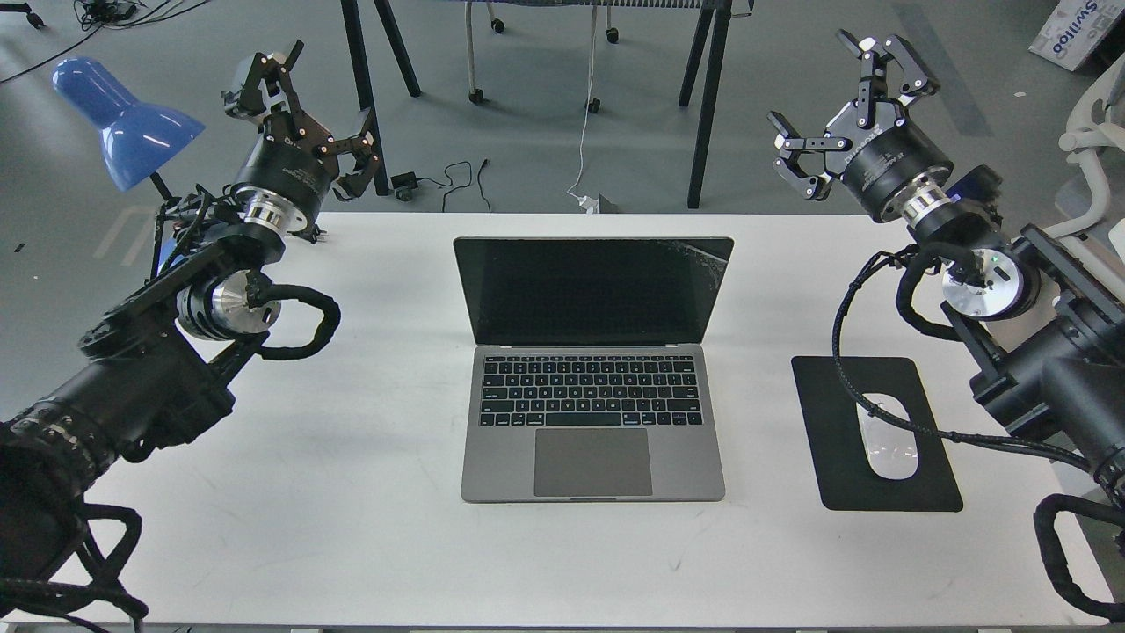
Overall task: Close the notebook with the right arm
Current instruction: 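Raise the right gripper up from beside the mouse pad, then swing the right gripper over the top edge of the laptop screen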
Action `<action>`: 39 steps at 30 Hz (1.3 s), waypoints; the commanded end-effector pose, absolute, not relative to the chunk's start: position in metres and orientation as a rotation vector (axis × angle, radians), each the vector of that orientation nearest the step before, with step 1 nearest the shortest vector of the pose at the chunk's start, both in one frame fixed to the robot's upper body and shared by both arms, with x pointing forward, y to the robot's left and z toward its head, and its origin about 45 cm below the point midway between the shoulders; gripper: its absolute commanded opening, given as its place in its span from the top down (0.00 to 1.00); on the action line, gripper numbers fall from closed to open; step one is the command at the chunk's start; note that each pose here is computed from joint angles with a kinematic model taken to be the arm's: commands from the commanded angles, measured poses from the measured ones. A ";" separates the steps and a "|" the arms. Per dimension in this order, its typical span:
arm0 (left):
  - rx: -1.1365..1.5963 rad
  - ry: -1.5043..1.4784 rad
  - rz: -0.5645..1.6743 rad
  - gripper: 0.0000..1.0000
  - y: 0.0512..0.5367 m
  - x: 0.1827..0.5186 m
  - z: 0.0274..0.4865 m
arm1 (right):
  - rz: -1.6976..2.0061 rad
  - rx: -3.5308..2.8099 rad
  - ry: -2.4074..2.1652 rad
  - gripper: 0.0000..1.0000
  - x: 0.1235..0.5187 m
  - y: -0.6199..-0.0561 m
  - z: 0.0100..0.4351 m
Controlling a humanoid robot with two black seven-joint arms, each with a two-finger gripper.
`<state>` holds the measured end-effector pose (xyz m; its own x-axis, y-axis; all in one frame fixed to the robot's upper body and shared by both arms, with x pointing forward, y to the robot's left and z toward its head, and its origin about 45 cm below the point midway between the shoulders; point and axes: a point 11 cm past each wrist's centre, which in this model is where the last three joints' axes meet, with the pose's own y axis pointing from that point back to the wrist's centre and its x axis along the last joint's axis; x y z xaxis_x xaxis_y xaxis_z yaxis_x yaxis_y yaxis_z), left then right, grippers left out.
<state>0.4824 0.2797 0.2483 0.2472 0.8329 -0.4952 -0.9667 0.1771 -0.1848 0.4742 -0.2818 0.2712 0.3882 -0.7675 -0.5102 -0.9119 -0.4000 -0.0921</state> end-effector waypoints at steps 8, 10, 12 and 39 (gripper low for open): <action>-0.509 0.307 1.304 0.00 0.279 0.483 0.249 | 0.568 -2.304 1.467 0.00 0.475 -0.276 0.268; -0.509 0.308 1.302 0.00 0.279 0.482 0.248 | 0.573 -2.326 1.462 0.00 0.477 -0.267 0.268; -0.510 0.309 1.299 0.00 0.278 0.482 0.248 | 0.553 -2.371 1.432 0.00 0.482 -0.252 0.276; -0.517 0.311 1.301 0.00 0.280 0.482 0.249 | 0.444 -2.654 1.658 0.00 0.525 -0.163 0.264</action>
